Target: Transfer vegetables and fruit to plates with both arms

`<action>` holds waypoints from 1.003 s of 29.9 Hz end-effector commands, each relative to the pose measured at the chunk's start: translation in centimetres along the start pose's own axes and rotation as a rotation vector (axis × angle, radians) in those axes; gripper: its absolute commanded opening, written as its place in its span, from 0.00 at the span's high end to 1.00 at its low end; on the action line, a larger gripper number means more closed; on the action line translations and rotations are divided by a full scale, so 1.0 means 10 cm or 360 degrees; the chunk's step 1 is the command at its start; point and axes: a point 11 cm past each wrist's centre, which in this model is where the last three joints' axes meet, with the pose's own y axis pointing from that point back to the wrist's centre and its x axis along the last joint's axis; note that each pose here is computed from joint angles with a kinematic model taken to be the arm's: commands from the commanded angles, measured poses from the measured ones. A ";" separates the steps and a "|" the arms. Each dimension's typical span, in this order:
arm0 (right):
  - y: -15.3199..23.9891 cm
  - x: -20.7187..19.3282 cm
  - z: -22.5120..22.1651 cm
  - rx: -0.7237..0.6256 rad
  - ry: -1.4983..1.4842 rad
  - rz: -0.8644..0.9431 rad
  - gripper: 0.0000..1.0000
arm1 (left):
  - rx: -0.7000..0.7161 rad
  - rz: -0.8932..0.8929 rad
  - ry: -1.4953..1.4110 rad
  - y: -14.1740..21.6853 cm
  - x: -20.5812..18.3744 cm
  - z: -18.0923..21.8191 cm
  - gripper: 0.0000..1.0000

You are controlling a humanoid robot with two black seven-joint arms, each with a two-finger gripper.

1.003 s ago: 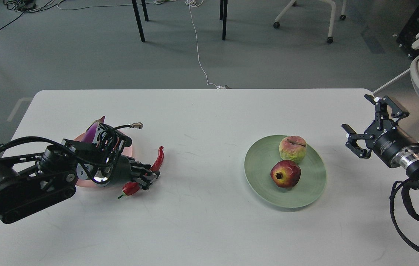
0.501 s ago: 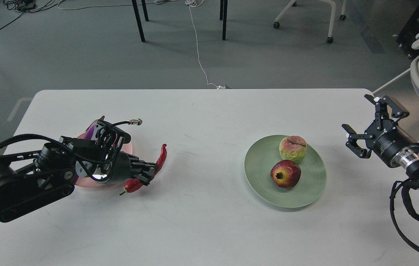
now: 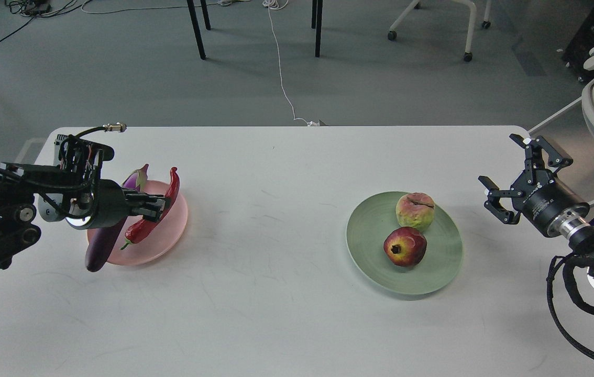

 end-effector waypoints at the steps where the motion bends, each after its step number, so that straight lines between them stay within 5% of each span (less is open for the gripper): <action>1: -0.01 -0.01 -0.01 0.0001 0.0006 -0.0007 0.01 | -0.0008 0.0029 0.0032 0.04 0.06 -0.01 0.12; 6: -0.06 -0.07 -0.12 0.0037 0.0018 -0.0035 0.01 | -0.0223 0.0257 0.0292 0.19 0.52 0.19 0.04; 13: -0.33 -0.35 -0.72 0.0224 0.0095 -0.0145 0.01 | -0.1063 0.0599 0.1397 0.45 0.97 0.49 0.02; 24: -0.48 -0.65 -0.57 0.0210 0.0000 -0.0248 0.01 | -0.1304 0.1062 0.2377 0.23 0.57 0.21 0.02; 30: -0.42 -0.58 -0.32 0.0142 -0.0027 -0.0222 0.01 | -0.1262 0.1082 0.2577 0.06 0.27 0.17 0.02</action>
